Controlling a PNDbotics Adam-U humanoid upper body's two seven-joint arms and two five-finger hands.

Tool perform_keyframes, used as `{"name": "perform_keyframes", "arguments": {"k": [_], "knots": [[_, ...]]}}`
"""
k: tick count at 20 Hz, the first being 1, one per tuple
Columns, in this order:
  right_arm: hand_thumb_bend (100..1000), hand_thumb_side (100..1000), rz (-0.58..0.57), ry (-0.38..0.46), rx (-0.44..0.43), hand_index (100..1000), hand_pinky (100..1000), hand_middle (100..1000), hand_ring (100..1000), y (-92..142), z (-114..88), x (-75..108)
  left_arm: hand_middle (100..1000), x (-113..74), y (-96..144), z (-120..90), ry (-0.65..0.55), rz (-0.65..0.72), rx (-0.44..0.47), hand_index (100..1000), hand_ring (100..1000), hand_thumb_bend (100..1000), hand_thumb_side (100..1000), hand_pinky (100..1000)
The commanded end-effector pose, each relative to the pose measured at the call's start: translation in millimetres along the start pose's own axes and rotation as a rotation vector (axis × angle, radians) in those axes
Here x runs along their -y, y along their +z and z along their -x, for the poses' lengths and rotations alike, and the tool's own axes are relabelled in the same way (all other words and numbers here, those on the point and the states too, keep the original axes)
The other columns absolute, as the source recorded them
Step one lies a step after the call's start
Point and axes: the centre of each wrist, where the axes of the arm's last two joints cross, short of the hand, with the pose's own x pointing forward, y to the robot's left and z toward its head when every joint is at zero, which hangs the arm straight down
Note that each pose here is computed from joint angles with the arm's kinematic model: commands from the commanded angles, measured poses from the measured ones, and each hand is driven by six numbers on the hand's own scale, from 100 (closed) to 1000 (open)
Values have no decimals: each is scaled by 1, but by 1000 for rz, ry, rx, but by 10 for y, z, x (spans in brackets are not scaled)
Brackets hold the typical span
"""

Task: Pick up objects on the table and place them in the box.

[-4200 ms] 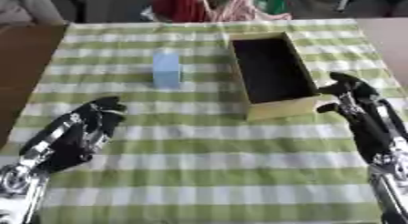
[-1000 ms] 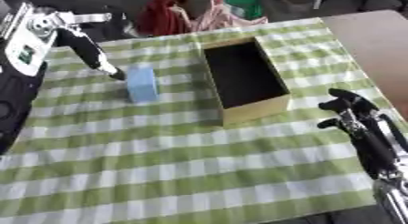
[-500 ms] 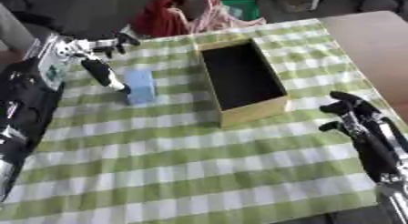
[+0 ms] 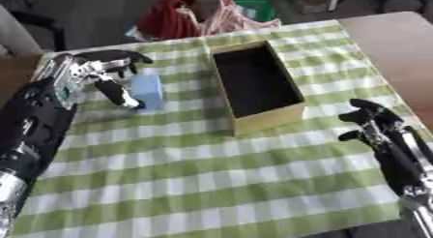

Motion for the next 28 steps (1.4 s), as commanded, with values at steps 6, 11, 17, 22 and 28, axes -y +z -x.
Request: {"name": "perform_keyframes", "arguments": {"k": [6, 11, 17, 22, 28], "knots": [[100, 575, -8, 3, 20, 829, 569, 600, 787, -36, -47, 10, 887, -30, 7, 4, 9, -19, -13, 1000, 787, 516, 293, 685], [100, 575, -6, 3, 20, 828, 569, 600, 787, -36, -47, 12, 738, -14, 3, -4, -6, -14, -17, 969, 759, 495, 268, 679], [100, 575, -4, 3, 19, 827, 569, 600, 787, -33, -44, 15, 469, -57, 26, -6, -23, -66, -29, 927, 696, 417, 254, 656], [100, 575, -3, 3, 18, 827, 569, 600, 787, -31, -41, 18, 354, -167, 59, -43, -35, -137, 1, 914, 651, 335, 238, 646], [100, 574, -5, 3, 17, 827, 569, 600, 787, -27, -38, 20, 364, -425, 91, -221, -56, -210, 114, 915, 647, 302, 213, 645]]}}
